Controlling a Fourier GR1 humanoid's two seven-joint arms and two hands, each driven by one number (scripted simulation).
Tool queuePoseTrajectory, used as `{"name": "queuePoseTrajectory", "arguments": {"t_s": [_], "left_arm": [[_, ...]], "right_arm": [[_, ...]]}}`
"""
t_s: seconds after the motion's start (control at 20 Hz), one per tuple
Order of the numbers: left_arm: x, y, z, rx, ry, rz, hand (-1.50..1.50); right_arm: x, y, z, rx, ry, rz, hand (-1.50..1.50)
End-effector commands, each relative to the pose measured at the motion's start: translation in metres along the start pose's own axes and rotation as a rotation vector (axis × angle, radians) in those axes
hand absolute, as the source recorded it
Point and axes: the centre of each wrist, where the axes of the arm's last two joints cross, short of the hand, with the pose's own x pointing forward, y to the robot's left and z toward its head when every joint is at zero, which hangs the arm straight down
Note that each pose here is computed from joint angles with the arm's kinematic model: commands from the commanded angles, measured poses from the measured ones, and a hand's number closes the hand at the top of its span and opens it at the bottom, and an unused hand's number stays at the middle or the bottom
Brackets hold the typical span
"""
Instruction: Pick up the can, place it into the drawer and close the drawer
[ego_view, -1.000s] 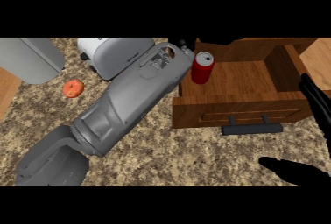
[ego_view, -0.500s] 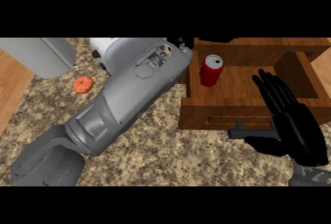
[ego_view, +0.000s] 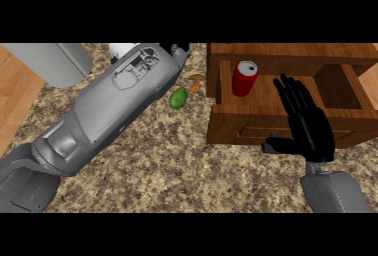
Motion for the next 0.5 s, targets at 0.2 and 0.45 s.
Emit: {"name": "queuePoseTrajectory", "arguments": {"t_s": [0.2, 0.45], "left_arm": [[0.003, 0.033, 0.002, 0.002, -0.004, -0.026, -1.5], [0.009, 0.049, 0.01, -0.02, 0.027, -0.009, -1.5]], "right_arm": [[-0.018, 0.048, -0.015, 0.043, 0.052, 0.055, -1.5], [-0.02, 0.068, -0.02, 0.003, 0.062, 0.117, -1.5]]}}
